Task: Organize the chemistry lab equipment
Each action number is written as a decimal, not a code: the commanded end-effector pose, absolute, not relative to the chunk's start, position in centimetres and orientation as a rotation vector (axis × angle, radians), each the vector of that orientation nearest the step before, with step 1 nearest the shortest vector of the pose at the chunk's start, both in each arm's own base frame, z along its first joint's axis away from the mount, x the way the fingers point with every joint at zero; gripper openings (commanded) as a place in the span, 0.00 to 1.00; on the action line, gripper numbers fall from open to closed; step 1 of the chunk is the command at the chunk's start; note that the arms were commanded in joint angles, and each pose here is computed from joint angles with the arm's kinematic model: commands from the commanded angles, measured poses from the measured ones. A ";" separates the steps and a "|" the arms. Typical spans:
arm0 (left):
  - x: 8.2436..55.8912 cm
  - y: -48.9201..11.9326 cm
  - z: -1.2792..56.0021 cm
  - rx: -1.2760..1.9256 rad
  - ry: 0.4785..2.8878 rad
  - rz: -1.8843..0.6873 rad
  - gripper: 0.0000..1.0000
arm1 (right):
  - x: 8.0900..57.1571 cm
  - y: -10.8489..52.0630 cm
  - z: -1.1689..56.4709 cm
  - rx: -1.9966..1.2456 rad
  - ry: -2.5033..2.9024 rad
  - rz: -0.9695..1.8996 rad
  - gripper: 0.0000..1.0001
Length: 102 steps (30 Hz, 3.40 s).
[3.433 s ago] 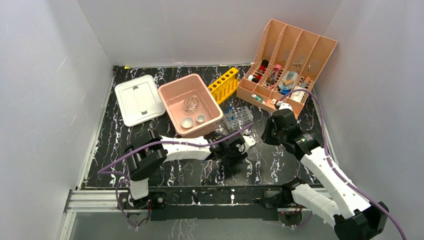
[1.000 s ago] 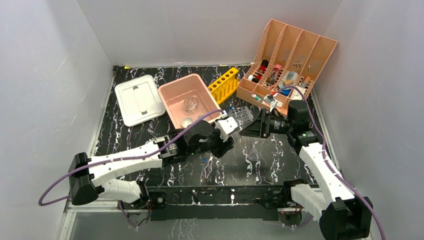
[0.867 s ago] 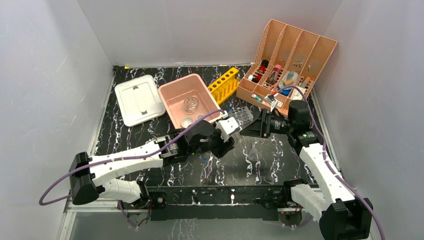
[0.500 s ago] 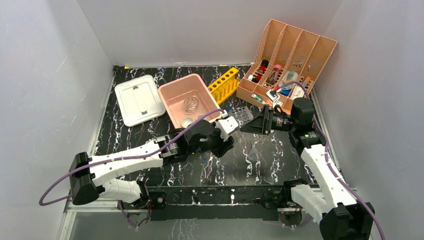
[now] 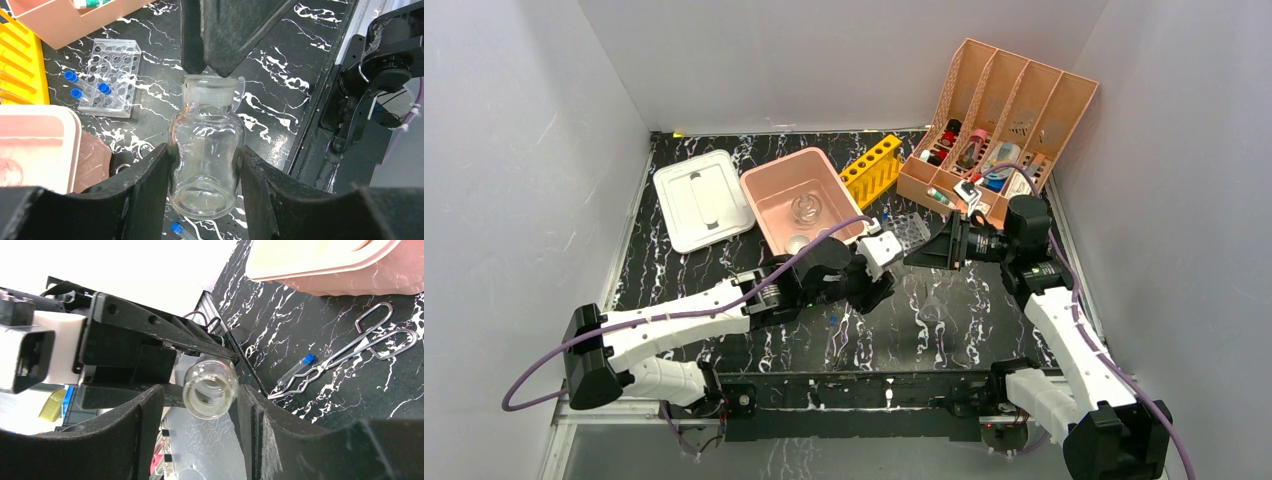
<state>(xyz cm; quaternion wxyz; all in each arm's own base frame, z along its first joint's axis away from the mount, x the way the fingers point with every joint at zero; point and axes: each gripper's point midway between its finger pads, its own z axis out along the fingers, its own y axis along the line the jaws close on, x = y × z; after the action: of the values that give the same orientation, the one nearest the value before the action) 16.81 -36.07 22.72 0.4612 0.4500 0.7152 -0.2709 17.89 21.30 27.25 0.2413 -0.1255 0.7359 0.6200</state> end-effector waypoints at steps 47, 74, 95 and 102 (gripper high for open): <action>17.4 -37.3 26.2 1.077 1.663 -0.695 0.37 | 17.9 21.6 27.6 -0.502 1.982 1.687 0.63; 18.8 -38.1 25.9 1.060 1.661 -0.640 0.50 | 17.7 21.4 26.4 -0.495 2.030 1.658 0.36; 19.3 -33.9 28.3 0.965 1.642 -0.535 0.75 | 21.3 21.0 26.7 -0.411 2.070 1.470 0.35; 20.8 -27.6 35.2 0.670 1.554 -0.430 0.74 | 23.0 21.1 27.7 -0.415 2.060 1.417 0.35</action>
<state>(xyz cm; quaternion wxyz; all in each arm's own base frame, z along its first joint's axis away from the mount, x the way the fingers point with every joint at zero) 19.37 -32.09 30.43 0.5751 0.3778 0.6894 -0.2267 21.98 20.89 25.46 0.2638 -0.1296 0.7892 0.5392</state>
